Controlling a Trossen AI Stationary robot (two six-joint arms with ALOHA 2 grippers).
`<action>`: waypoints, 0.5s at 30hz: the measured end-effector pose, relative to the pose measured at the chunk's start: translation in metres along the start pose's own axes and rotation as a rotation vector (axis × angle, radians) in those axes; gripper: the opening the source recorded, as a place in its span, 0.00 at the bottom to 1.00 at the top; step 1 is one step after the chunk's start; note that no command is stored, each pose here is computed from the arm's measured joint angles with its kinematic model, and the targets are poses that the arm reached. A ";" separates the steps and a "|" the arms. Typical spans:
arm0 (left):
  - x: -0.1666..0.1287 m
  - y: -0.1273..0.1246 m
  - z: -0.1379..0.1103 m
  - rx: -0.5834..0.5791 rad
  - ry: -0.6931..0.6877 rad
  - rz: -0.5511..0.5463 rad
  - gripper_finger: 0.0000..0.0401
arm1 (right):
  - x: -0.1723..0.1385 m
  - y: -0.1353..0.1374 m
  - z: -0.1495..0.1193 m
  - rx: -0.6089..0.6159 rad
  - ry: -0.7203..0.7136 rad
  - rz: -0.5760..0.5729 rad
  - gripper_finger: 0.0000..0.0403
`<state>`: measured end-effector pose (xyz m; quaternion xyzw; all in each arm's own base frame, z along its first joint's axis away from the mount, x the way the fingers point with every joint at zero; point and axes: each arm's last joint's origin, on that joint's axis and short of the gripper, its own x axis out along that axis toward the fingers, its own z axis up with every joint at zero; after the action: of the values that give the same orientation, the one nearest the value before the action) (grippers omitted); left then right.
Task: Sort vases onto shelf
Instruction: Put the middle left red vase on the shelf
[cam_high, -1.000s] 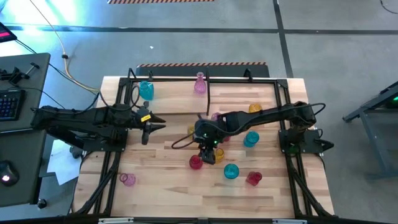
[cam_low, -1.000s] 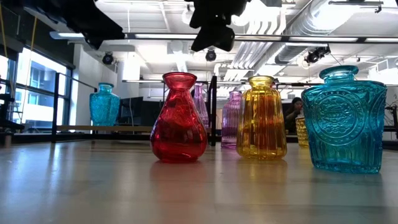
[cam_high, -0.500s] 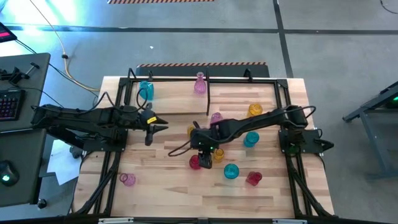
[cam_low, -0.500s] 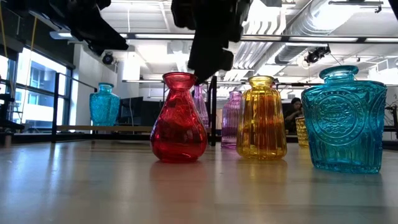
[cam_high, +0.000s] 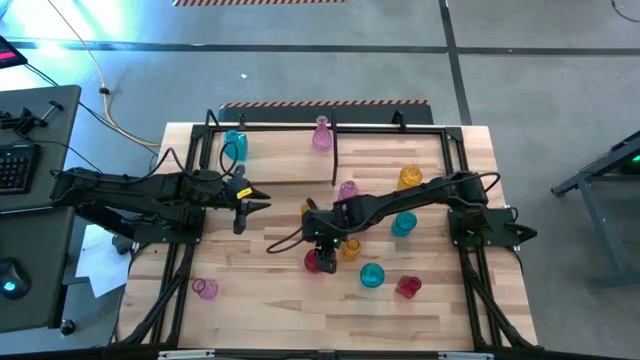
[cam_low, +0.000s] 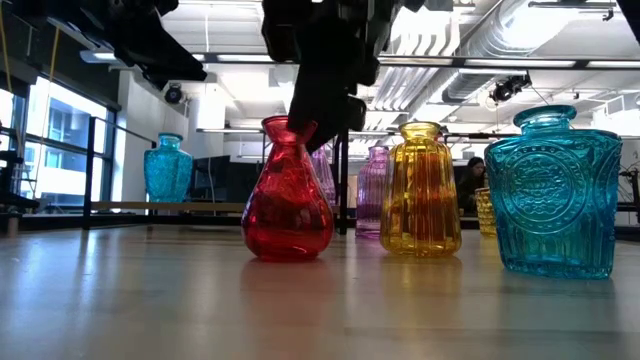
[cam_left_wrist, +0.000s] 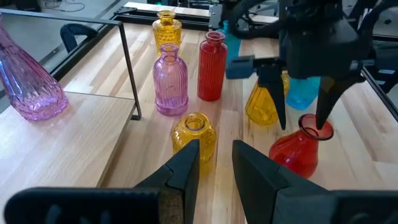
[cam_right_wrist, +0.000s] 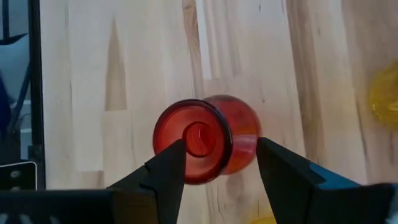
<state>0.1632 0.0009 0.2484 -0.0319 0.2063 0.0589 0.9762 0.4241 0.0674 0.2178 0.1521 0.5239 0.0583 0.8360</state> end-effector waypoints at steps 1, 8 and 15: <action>0.000 0.000 0.000 0.000 -0.001 0.000 0.21 | 0.001 0.000 0.000 0.001 0.004 0.000 0.44; 0.000 0.000 0.000 0.001 0.000 0.000 0.21 | 0.003 -0.005 0.000 -0.005 0.003 -0.029 0.41; 0.000 0.000 0.000 0.001 0.000 0.000 0.21 | 0.003 -0.005 0.000 -0.061 0.002 -0.027 0.12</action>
<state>0.1632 0.0009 0.2484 -0.0313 0.2064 0.0586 0.9762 0.4255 0.0638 0.2139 0.1193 0.5248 0.0632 0.8404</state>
